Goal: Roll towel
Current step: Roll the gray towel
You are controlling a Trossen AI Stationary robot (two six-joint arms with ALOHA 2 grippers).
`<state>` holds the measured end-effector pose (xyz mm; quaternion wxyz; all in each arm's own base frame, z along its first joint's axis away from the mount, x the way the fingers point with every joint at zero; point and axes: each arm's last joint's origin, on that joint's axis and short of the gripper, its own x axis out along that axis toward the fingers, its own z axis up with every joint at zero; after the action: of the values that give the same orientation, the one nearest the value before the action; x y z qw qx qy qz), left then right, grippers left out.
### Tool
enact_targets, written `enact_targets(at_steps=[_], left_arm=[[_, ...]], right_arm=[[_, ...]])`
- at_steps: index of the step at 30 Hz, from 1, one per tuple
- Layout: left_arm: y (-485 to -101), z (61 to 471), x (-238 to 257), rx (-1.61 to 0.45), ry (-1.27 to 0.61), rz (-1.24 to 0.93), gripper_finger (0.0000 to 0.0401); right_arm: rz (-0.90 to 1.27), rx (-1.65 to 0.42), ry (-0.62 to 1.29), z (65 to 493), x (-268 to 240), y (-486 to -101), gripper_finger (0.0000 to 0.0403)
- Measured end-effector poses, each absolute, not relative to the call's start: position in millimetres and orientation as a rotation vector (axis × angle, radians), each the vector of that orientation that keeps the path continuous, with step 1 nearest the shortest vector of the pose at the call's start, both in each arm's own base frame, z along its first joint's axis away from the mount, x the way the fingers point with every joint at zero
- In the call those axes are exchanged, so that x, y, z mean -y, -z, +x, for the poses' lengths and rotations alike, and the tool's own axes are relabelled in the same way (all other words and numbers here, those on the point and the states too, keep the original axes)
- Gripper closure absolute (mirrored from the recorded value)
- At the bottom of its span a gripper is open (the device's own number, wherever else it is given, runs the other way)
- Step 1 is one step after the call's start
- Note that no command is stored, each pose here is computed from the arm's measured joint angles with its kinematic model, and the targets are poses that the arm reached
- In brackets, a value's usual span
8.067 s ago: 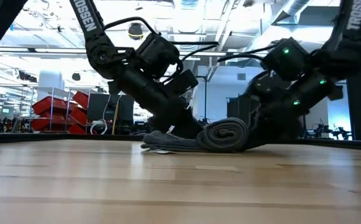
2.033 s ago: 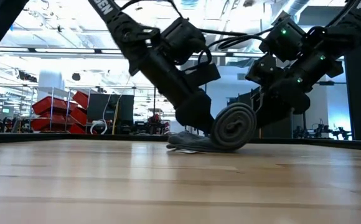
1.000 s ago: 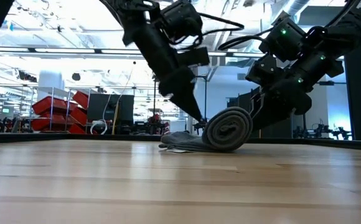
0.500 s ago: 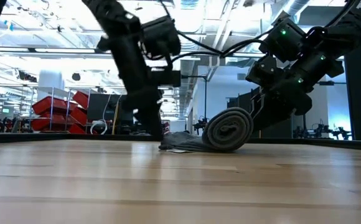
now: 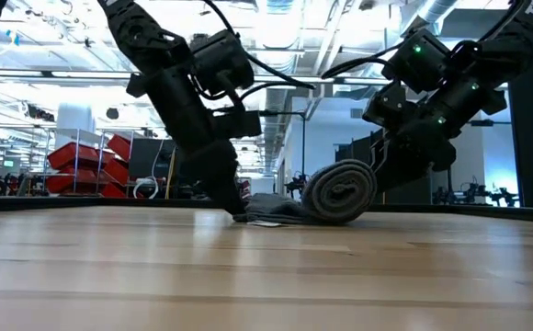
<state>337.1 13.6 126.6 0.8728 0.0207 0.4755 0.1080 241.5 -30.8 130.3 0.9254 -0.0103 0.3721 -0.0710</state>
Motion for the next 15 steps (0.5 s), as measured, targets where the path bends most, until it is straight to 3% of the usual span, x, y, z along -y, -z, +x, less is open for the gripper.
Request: enact_targets(at_steps=[15], left_arm=[[-126.6, 338.7, -7.1, -0.975, -0.196, 0.035, 0.0228]], right_arm=[[-0.054, -0.754, 0.131, 242.2, 30.1, -130.9, 0.0200]])
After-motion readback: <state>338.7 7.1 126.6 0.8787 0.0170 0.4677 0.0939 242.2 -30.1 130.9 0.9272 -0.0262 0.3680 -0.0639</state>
